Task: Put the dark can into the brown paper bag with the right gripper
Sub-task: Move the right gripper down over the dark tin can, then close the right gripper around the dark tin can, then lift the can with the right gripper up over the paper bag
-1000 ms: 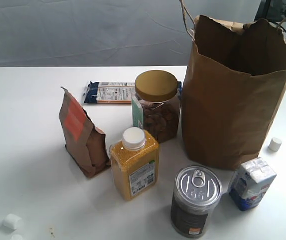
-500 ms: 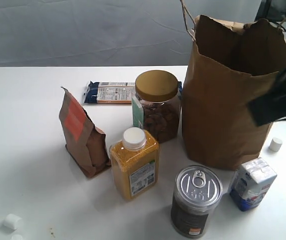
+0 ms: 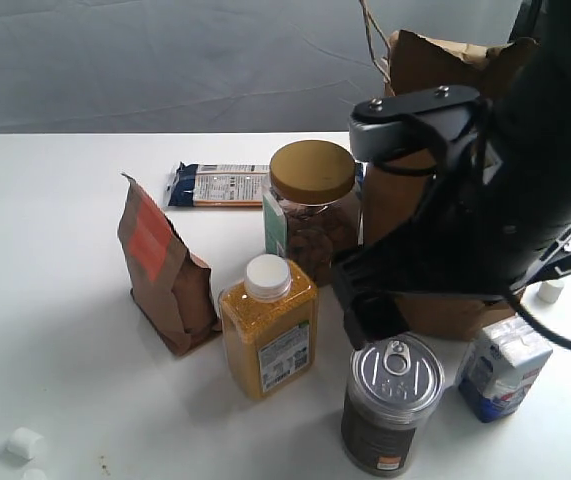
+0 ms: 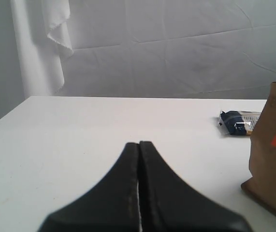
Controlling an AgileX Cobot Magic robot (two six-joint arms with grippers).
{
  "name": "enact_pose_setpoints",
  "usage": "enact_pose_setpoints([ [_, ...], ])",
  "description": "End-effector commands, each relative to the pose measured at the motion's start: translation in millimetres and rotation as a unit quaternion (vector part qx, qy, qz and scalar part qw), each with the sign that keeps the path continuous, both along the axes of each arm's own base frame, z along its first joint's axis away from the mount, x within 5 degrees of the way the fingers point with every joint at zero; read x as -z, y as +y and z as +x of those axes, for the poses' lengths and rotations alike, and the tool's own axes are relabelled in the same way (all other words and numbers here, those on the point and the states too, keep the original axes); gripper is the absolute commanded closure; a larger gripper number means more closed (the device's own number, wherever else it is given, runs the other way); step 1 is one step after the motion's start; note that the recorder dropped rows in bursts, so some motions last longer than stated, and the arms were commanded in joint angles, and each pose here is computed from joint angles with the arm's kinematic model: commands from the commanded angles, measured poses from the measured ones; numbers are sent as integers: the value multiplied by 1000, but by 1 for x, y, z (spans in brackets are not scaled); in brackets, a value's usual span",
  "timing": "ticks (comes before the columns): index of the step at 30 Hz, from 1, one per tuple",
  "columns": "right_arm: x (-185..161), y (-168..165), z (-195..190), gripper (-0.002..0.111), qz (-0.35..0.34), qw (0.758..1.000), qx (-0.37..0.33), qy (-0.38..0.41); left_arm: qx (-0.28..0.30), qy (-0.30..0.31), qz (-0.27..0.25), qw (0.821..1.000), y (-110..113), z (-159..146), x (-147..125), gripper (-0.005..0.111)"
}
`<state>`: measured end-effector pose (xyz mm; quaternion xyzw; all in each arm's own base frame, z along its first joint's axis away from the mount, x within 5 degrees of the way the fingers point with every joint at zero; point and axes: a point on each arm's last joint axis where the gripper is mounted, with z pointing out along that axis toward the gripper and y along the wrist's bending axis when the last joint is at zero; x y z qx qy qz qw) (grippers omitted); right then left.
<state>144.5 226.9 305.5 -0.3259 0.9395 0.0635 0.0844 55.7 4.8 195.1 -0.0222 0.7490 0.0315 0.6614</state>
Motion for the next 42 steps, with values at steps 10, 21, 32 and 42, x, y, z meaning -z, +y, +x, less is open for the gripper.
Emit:
enact_pose_setpoints([
  [10,63,12,6,4,-33,999,16,32,3,-3,0,1000,0,0,1,107],
  [21,105,15,8,6,-36,999,16,30,3,-3,0,1000,0,0,1,107],
  [32,134,24,6,82,-76,995,37,61,3,-3,0,1000,0,0,1,107],
  [42,117,23,-2,108,-61,997,24,51,3,-3,0,1000,0,0,1,107],
])
